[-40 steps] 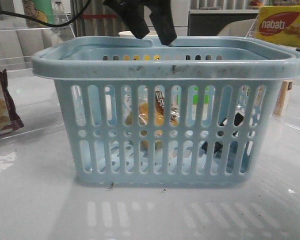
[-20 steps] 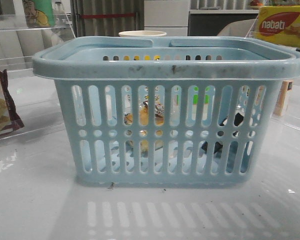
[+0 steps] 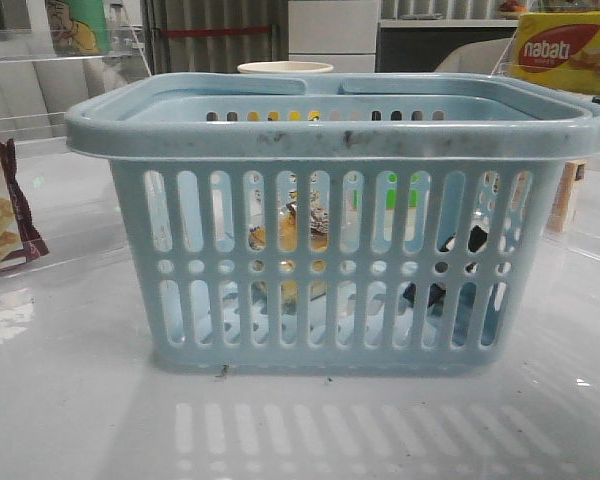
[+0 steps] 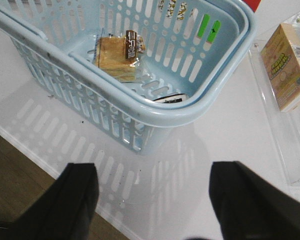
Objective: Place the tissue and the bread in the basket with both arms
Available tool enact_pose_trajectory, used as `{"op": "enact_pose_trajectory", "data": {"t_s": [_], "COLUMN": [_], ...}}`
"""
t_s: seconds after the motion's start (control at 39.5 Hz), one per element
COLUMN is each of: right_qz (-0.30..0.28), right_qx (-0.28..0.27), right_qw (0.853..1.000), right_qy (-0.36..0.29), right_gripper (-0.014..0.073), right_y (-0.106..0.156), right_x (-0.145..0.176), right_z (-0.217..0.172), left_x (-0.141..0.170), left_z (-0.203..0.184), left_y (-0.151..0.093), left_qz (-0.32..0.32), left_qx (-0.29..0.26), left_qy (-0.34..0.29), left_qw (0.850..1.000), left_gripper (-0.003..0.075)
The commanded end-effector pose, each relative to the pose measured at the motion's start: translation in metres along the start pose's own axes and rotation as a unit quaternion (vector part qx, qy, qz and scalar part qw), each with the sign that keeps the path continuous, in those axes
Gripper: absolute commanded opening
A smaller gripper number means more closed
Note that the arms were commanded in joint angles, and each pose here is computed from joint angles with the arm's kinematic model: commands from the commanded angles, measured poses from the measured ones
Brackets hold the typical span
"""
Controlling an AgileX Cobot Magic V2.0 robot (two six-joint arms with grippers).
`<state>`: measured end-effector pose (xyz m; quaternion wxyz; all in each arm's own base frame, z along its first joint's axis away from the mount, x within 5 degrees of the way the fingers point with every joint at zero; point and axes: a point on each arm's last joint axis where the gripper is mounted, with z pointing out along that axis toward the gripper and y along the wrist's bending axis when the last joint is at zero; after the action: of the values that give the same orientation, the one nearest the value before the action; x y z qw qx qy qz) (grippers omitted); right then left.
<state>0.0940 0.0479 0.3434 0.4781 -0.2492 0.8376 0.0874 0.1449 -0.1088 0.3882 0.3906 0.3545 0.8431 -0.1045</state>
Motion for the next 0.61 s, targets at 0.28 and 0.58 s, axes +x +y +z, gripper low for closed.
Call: {"op": "enact_pose_trajectory", "data": {"t_s": [0.28,0.58], "right_qz": [-0.009,0.0], "right_qx": [0.009,0.022], "right_qw": [0.999,1.0], "right_qy": [-0.045,-0.006], "right_gripper": [0.0572,0.0572], "right_y": [-0.002,-0.005], "right_x": [-0.012,-0.005], "right_z": [-0.006,-0.006], "left_x": [0.071,0.088], "left_z": [-0.037,-0.034], "left_y": [-0.008,-0.008], "left_qz": [-0.029,-0.03], "left_qx": [-0.036,-0.047], "left_qy": [-0.108,-0.099], "left_qw": [0.993,0.993], "left_gripper": [0.0488,0.0488]}}
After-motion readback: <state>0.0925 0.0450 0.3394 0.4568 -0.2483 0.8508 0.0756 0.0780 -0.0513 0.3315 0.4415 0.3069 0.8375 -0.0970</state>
